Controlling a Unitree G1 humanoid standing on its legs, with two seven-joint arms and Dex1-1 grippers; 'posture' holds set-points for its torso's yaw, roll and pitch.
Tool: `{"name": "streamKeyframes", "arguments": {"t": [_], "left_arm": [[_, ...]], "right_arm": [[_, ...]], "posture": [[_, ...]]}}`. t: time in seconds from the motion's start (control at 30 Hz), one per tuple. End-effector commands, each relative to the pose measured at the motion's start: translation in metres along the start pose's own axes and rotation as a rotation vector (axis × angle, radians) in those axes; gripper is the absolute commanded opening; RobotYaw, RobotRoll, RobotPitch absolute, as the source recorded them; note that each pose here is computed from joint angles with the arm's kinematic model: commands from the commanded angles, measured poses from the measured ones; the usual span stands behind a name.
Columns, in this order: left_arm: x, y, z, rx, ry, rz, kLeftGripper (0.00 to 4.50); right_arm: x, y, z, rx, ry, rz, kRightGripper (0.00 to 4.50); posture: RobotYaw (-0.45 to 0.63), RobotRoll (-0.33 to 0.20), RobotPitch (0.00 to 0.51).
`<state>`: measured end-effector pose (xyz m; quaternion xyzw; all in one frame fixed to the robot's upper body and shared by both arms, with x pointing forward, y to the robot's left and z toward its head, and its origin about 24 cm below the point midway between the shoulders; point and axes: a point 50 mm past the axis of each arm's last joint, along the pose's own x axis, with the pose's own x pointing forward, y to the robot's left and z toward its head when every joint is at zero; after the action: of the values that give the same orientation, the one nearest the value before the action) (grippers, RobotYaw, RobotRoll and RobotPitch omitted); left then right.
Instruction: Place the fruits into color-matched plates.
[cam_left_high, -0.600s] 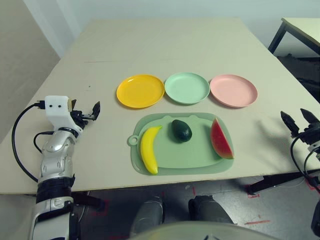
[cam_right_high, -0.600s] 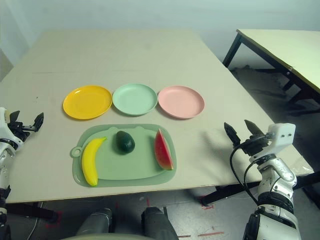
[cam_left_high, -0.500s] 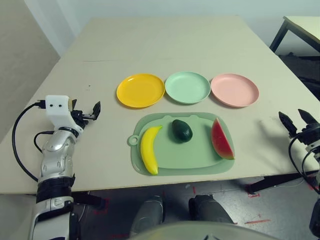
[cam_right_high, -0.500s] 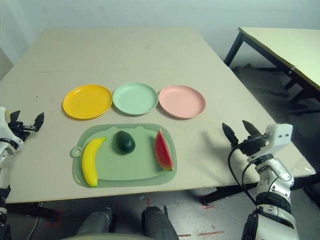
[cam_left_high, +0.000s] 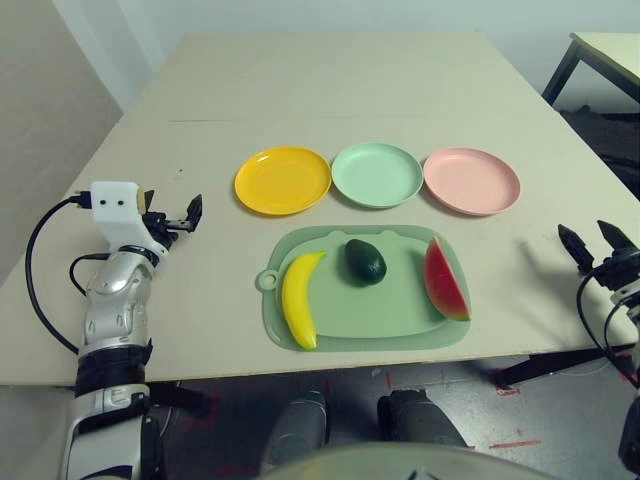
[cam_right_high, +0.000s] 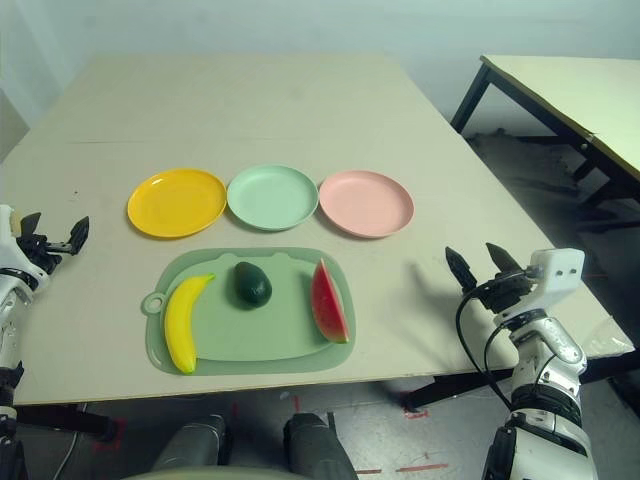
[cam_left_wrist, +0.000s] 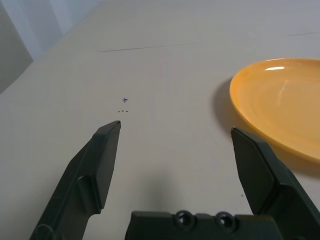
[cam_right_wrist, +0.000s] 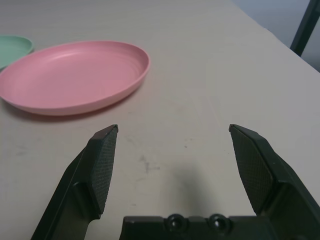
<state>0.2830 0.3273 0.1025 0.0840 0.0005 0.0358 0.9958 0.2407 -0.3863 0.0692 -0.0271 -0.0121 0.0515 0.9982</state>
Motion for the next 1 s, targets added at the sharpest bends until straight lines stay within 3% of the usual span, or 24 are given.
{"name": "streamKeyframes", "arguments": {"t": [0.03, 0.13, 0.27, 0.37, 0.5, 0.6, 0.73, 0.77, 0.83, 0.9, 1.0], "left_arm": [[0.003, 0.003, -0.011, -0.028, 0.048, -0.014, 4.50], [0.009, -0.001, -0.007, -0.040, 0.039, -0.065, 4.50], [0.017, -0.017, 0.016, -0.077, -0.095, -0.302, 4.50], [0.018, -0.027, 0.046, -0.079, -0.189, -0.559, 4.50], [0.008, -0.041, 0.072, -0.007, -0.185, -0.938, 4.50], [-0.003, -0.051, 0.080, 0.147, -0.131, -1.188, 4.50], [-0.012, -0.058, 0.082, 0.332, -0.069, -1.363, 4.50], [-0.012, -0.061, 0.083, 0.357, -0.069, -1.380, 4.50], [-0.011, -0.069, 0.082, 0.364, -0.064, -1.426, 4.50], [-0.012, -0.074, 0.080, 0.332, -0.057, -1.454, 4.50], [-0.014, -0.076, 0.075, 0.251, 0.019, -1.494, 4.50]], "right_arm": [[-0.012, -0.013, 0.003, -0.012, 0.014, -0.054, 4.48], [-0.018, -0.022, 0.008, -0.003, 0.020, -0.096, 4.48], [-0.021, -0.037, 0.012, 0.077, 0.075, -0.188, 4.48], [-0.022, -0.044, 0.018, 0.041, 0.123, -0.233, 4.48], [-0.025, -0.054, 0.028, 0.020, 0.145, -0.326, 4.48], [-0.031, -0.065, 0.045, -0.091, 0.209, -0.398, 4.48], [-0.023, -0.069, 0.110, -0.272, 0.121, -0.304, 4.48], [-0.018, -0.065, 0.127, -0.346, 0.118, -0.254, 4.48], [0.004, -0.038, 0.167, -0.701, 0.154, -0.013, 4.48], [0.016, -0.019, 0.183, -0.928, 0.204, 0.136, 4.48], [0.045, 0.032, 0.209, -1.336, 0.098, 0.412, 4.48]], "posture": [[0.03, 0.000, 0.061], [0.04, 0.000, 0.076], [0.03, 0.000, 0.079], [0.02, 0.000, 0.078], [0.00, 0.000, 0.070], [-0.02, 0.000, 0.069], [-0.07, 0.000, 0.069], [-0.08, 0.000, 0.068], [-0.09, 0.000, 0.068], [-0.09, 0.000, 0.068], [-0.09, 0.000, 0.070]]}}
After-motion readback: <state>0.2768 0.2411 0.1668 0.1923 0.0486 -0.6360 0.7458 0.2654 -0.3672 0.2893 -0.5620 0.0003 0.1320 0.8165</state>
